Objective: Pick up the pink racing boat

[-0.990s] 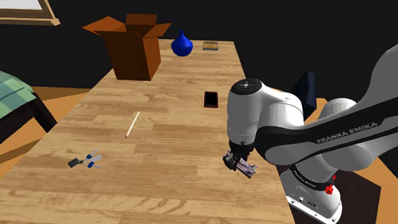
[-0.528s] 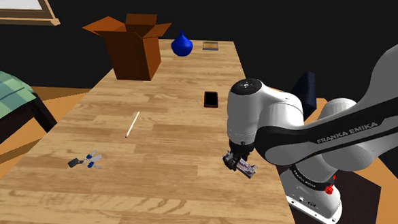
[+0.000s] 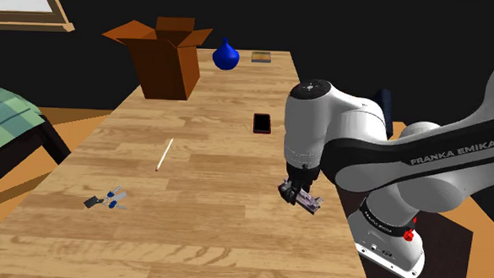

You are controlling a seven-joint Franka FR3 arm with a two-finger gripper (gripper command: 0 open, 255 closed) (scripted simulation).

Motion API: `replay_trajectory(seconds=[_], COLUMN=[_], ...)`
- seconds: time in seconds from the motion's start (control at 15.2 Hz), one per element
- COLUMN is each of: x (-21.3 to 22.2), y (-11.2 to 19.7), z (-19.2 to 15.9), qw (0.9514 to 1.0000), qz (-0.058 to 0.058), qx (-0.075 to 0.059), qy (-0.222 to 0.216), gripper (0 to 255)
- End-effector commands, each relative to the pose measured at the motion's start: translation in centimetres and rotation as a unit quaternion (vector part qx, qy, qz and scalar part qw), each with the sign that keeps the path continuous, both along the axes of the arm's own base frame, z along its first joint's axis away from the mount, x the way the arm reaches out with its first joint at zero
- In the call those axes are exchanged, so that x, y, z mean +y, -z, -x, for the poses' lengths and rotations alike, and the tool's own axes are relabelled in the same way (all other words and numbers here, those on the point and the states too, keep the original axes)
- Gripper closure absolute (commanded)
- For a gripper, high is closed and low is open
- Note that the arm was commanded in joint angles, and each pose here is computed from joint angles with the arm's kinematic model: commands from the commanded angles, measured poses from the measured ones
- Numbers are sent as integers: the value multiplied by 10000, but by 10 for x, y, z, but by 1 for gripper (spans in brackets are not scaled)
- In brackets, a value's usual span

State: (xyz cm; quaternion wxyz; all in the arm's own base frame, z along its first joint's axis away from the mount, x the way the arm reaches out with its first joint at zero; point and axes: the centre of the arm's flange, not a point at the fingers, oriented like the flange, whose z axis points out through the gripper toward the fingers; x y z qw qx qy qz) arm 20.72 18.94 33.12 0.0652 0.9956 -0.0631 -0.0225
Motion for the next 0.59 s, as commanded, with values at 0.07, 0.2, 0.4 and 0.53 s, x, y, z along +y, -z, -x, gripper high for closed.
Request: replay_trajectory(seconds=[0.07,0.2,0.4,0.53], x=[0,0,0,0], y=[-15,-26,-42,-42], z=[0,0,0,0], qw=[10000,10000,10000,10000], qz=[2,2,2,2], qx=[3,3,3,3], qy=[0,0,0,1], gripper=[255,255,255,255])
